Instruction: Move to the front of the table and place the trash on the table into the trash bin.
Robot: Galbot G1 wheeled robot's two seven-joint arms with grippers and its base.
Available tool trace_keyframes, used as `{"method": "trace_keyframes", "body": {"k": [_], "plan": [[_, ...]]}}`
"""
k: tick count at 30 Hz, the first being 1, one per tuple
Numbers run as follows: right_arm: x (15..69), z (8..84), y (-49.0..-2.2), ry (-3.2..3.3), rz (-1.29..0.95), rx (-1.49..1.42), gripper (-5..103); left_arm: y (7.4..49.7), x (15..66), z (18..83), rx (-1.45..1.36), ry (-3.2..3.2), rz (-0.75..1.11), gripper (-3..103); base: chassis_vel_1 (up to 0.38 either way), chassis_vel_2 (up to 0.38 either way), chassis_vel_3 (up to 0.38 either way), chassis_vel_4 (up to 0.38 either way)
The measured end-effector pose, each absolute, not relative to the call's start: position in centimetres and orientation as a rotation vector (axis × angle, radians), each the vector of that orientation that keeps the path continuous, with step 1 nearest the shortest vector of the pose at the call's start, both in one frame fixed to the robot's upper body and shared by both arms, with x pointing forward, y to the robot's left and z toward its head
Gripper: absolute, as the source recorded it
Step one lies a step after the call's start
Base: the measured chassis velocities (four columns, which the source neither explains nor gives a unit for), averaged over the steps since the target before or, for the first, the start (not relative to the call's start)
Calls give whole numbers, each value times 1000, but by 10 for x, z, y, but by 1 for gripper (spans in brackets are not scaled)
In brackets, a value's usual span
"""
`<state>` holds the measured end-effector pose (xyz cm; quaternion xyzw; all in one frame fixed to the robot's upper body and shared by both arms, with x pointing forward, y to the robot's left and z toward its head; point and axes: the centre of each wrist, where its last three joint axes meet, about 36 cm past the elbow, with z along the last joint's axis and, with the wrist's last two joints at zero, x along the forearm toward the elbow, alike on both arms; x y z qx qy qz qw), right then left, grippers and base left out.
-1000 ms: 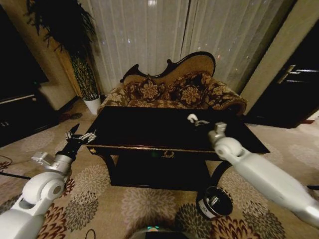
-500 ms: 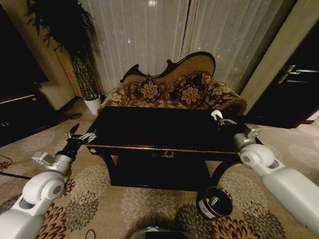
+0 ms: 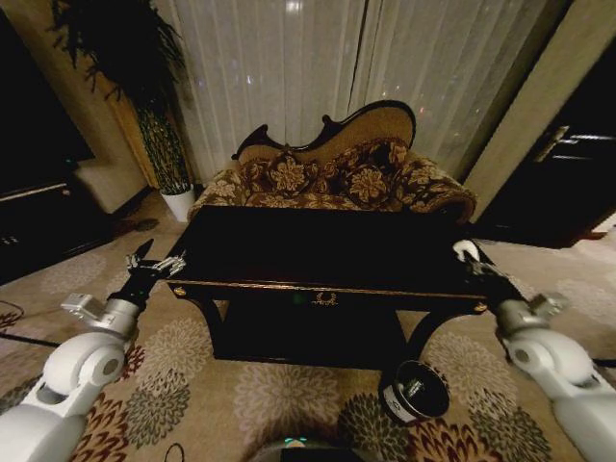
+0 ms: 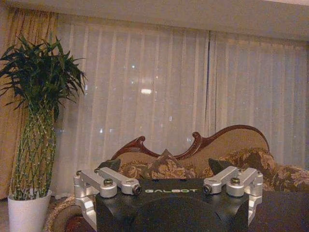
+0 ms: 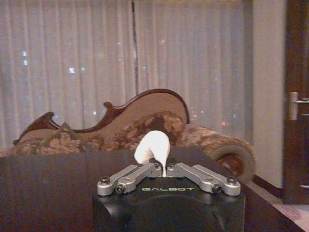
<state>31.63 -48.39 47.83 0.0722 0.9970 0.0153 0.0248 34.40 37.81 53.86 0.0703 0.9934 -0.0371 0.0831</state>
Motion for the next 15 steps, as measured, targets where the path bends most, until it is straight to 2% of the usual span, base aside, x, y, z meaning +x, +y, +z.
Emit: {"method": "trace_keyframes", "body": {"k": [9, 15], "plan": [[265, 407, -507, 3119, 26, 381, 1, 378, 344, 539, 210, 2966, -111, 100, 0, 0, 0, 0], [252, 376, -510, 3147, 36, 422, 1, 378, 344, 539, 210, 2966, -111, 100, 0, 0, 0, 0]]}}
